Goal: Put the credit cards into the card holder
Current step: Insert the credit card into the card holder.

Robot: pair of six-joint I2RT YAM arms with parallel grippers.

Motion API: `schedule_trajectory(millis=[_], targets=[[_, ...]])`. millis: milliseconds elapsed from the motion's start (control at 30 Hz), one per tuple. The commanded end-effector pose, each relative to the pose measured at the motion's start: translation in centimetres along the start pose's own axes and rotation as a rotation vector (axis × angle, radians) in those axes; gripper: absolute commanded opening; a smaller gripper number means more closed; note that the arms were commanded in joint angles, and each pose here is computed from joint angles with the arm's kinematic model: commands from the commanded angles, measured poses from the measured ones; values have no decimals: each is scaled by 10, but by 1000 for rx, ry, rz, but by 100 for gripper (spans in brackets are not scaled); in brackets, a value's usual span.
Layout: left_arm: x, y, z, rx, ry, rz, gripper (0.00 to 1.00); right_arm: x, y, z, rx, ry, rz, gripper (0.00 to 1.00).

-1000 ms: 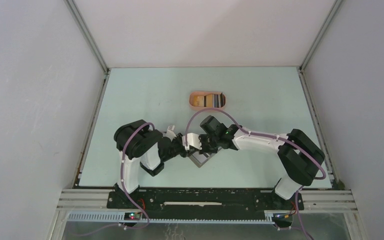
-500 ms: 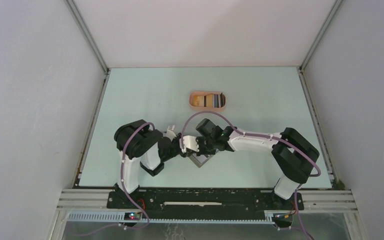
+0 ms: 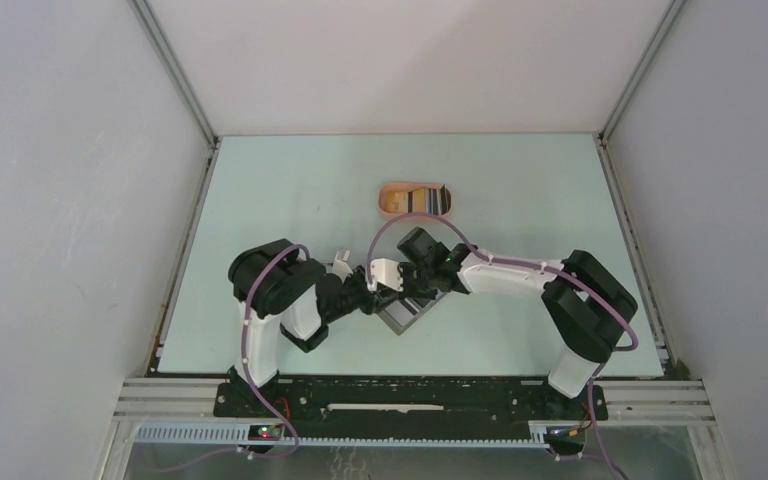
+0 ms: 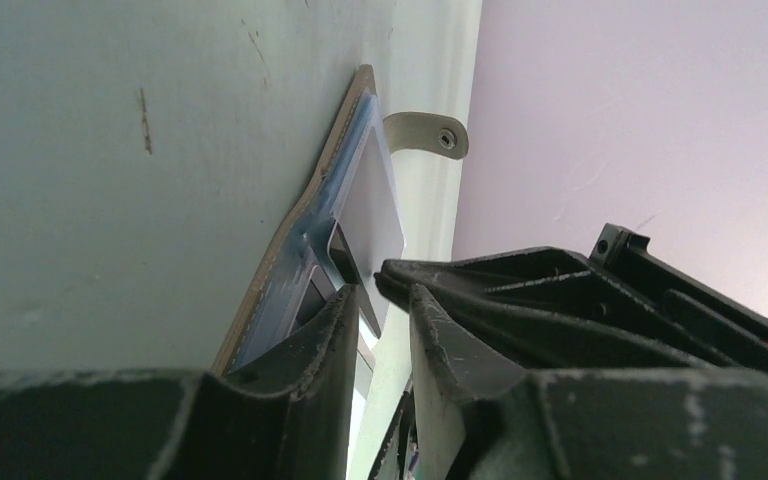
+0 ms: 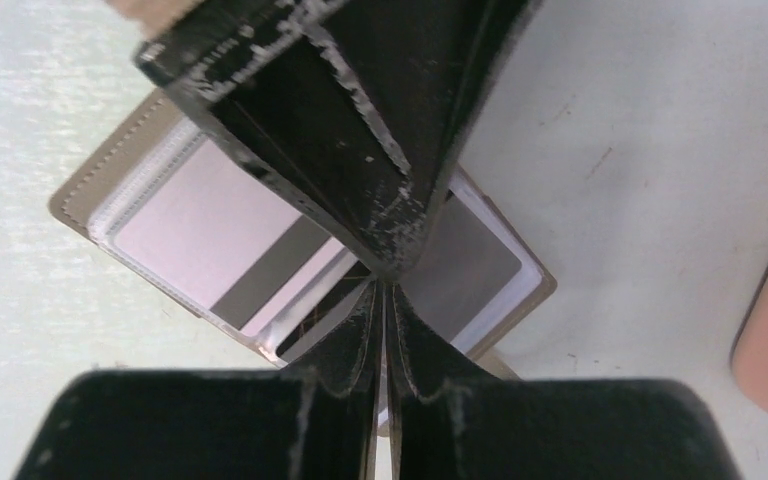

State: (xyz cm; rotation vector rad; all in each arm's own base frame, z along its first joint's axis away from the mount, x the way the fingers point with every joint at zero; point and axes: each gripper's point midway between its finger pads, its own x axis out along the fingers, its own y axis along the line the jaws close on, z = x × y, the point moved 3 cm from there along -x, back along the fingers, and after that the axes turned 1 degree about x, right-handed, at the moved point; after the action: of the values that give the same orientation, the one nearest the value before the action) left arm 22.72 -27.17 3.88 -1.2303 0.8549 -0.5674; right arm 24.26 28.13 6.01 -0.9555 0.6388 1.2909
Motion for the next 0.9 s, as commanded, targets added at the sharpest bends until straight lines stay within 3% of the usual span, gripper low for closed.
schedule_trajectory(millis=[0,333,867], targets=[[-2,30,-2,32,9,113,32,-8,-21,7,33,-9,-62,10],[-7,13,1,74,0,62,33,-30,-17,20,67,-121,2,14],[-32,-46,5,316,-39,-106,38,-110,-31,34,160,-338,-6,24]])
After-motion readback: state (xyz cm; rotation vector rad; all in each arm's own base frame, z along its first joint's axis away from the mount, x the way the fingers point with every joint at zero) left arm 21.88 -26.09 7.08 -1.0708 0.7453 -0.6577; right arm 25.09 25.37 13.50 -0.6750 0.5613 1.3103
